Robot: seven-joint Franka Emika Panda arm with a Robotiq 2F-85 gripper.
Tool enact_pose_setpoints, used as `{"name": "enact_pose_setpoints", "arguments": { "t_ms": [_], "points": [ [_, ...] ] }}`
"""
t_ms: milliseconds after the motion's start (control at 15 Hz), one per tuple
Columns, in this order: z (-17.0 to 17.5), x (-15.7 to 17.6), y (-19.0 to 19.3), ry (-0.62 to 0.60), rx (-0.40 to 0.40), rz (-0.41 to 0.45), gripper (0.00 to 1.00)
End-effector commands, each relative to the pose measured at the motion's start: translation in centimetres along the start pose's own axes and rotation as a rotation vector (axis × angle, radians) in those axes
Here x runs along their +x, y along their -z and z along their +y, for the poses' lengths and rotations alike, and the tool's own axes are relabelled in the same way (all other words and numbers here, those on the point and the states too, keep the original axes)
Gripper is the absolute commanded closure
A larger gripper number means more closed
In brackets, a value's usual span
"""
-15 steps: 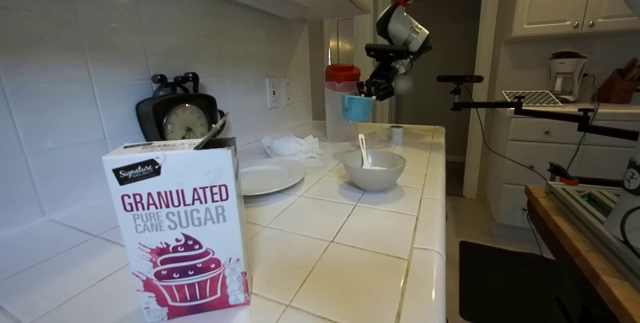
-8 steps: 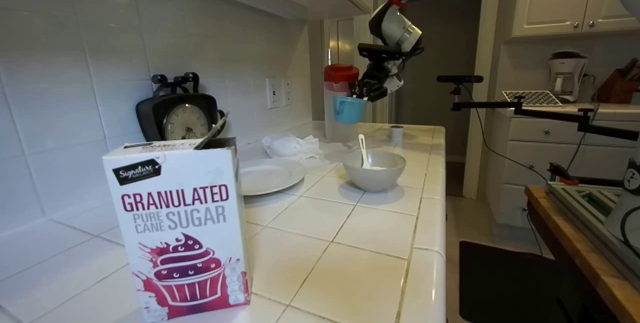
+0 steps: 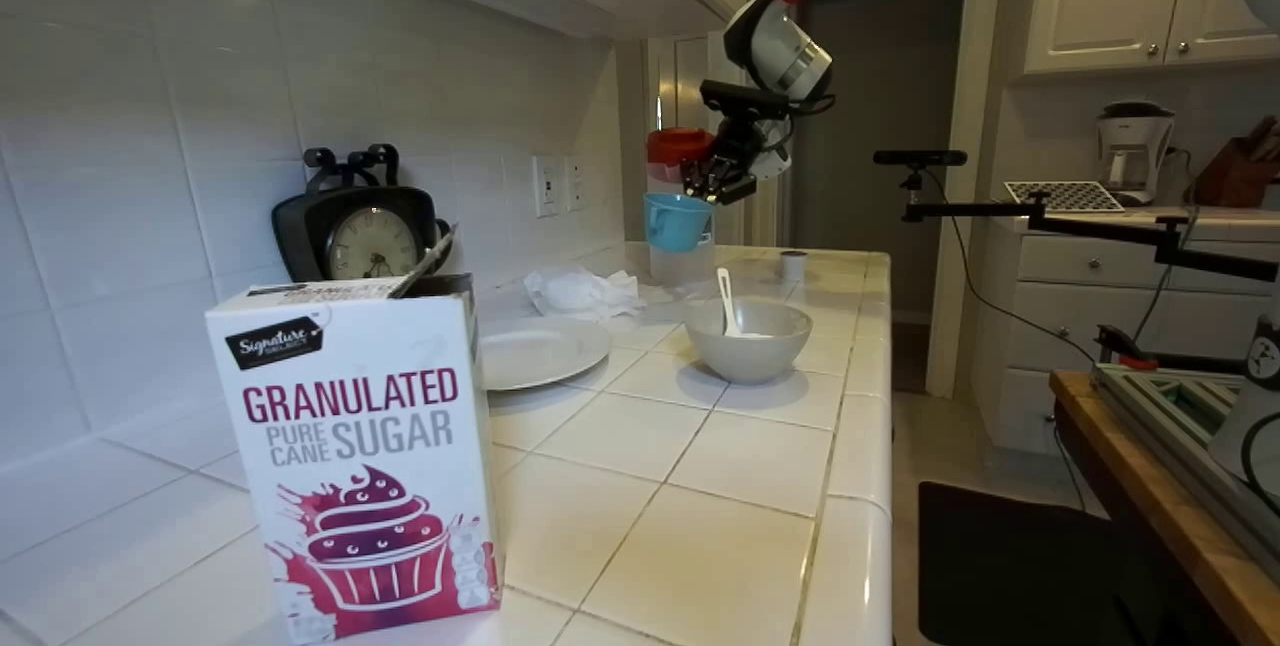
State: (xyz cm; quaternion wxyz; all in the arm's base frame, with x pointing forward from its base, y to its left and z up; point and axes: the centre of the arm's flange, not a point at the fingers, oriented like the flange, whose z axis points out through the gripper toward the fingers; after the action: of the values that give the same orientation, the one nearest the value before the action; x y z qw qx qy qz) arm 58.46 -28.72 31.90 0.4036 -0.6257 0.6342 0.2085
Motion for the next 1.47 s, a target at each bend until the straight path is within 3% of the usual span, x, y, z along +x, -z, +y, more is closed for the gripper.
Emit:
{"name": "enact_pose_setpoints", "arguments": {
  "t_ms": [0, 400, 867, 1400],
  "points": [
    [-0.2, -1.7, -0.3, 0.083, -0.025, 0.018, 0.97],
    [-0.4, -3.5, -1.2, 0.182, -0.107, 0.053, 0.97],
    [-2.1, -3.6, -4.9, 0.24, -0.082, 0.07, 0.97],
    [-2.7, -4.2, -8.6, 0.264, -0.106, 0.047, 0.97]
  ]
}}
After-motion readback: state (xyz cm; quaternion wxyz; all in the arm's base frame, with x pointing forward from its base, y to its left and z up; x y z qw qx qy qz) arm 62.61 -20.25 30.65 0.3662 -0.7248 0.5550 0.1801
